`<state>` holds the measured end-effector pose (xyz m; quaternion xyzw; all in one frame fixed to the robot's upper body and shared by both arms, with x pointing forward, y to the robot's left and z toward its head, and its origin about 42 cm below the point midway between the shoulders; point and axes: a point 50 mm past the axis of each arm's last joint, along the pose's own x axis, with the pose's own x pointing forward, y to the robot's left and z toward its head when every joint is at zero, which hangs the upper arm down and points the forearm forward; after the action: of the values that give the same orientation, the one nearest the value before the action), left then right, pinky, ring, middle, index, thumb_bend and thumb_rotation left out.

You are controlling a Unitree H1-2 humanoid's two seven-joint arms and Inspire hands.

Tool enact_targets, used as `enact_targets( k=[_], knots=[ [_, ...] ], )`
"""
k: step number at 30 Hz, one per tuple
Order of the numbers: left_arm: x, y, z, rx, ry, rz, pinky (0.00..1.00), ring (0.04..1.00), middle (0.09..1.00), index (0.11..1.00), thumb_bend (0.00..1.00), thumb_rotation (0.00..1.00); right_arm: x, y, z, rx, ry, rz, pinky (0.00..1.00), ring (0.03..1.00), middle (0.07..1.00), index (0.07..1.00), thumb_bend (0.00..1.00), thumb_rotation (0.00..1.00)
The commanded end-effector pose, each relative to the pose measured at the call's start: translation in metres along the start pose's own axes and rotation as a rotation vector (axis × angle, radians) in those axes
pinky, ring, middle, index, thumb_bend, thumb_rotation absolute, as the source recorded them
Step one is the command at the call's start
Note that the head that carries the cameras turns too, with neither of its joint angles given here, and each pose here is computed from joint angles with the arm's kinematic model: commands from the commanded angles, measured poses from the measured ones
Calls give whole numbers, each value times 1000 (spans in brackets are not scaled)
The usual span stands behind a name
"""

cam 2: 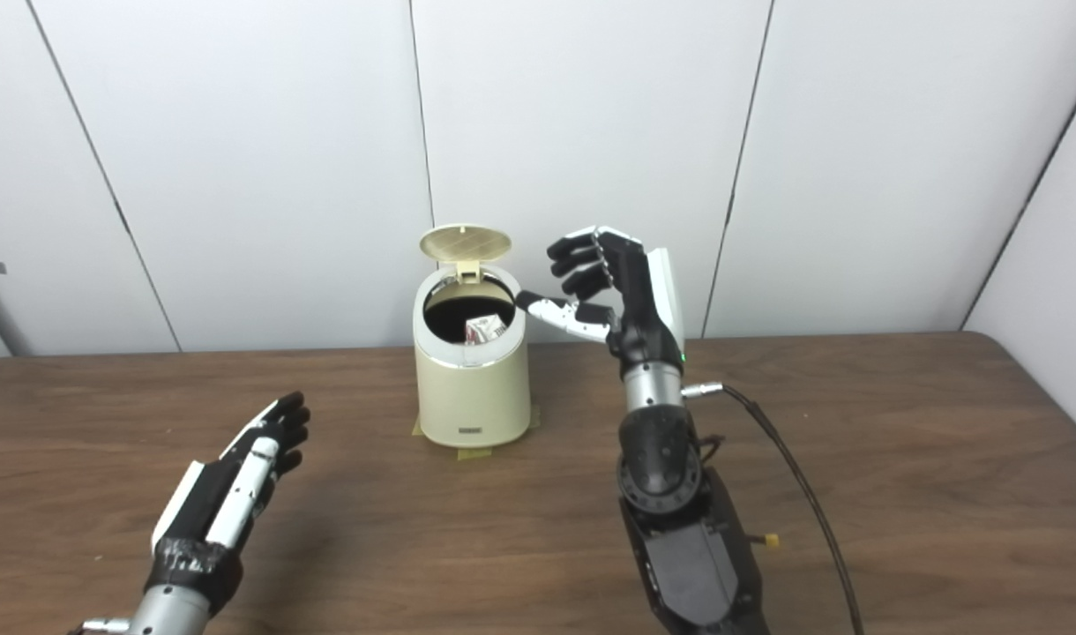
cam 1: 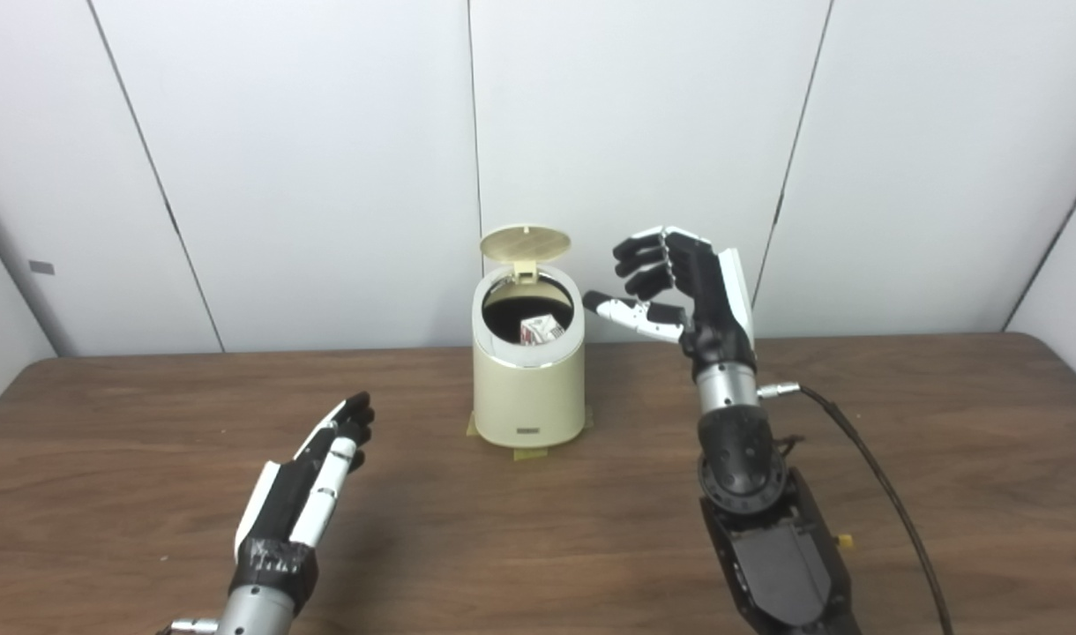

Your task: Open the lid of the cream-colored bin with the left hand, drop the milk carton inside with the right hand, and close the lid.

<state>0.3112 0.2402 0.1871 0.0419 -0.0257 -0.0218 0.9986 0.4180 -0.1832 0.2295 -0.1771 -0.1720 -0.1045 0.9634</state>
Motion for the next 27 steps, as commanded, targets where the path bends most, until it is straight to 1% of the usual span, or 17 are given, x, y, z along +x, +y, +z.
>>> enact_targets(
  k=[1, 3, 7, 9, 11, 12, 13, 14, 15, 16, 18, 19, 20, 23, 27],
  knots=[
    [20, 4, 24, 5, -91, -5, 926, 925, 923, 922, 309, 837, -2, -12, 10, 22, -48, -33, 460, 455, 481, 489, 522, 0],
    [27, 7, 28, 10, -93, -8, 917, 921, 924, 924, 314, 852, -13, -16, 3, 21, -29, -36, 482, 465, 483, 484, 522, 0],
    [48, 11, 43, 9, -116, -23, 915, 917, 919, 936, 318, 900, -41, -27, -14, 87, 49, -32, 459, 458, 481, 494, 522, 0],
    [59, 12, 52, 8, -128, -31, 895, 915, 915, 926, 369, 887, -54, -31, -22, 150, 99, -26, 449, 436, 494, 515, 519, 0],
    [70, 11, 61, 17, -135, -52, 889, 918, 914, 919, 392, 885, -66, -34, -31, 212, 139, -13, 469, 432, 511, 513, 517, 0],
    [75, 11, 65, 21, -140, -67, 897, 924, 917, 922, 405, 894, -71, -36, -35, 242, 163, -2, 498, 522, 506, 498, 521, 2],
    [81, 10, 70, 27, -145, -85, 910, 931, 922, 927, 420, 895, -77, -36, -39, 292, 195, 9, 528, 581, 592, 498, 515, 74],
    [87, 9, 74, 32, -150, -102, 920, 937, 927, 934, 443, 895, -83, -36, -43, 338, 226, 23, 573, 641, 662, 498, 511, 115],
    [93, 8, 80, 38, -155, -119, 928, 943, 934, 941, 456, 893, -88, -36, -45, 385, 252, 42, 631, 708, 734, 650, 564, 303],
    [100, 6, 84, 47, -159, -132, 933, 946, 938, 946, 464, 897, -94, -35, -45, 422, 276, 58, 678, 751, 776, 722, 572, 430],
    [113, 3, 93, 52, -161, -149, 938, 949, 942, 947, 487, 899, -103, -33, -43, 468, 309, 86, 762, 812, 826, 795, 574, 686],
    [120, 0, 99, 55, -163, -158, 941, 949, 941, 942, 492, 894, -108, -32, -42, 492, 322, 101, 787, 830, 840, 814, 573, 775],
    [128, -2, 105, 60, -167, -170, 939, 947, 938, 933, 489, 901, -114, -31, -42, 517, 336, 114, 833, 858, 856, 838, 580, 868],
    [146, -11, 122, 76, -184, -203, 935, 938, 928, 919, 478, 923, -128, -27, -40, 548, 362, 139, 866, 890, 881, 878, 597, 977],
    [164, -21, 141, 106, -207, -242, 941, 931, 921, 913, 468, 933, -143, -24, -42, 575, 383, 150, 862, 897, 889, 900, 585, 999]
  ],
)
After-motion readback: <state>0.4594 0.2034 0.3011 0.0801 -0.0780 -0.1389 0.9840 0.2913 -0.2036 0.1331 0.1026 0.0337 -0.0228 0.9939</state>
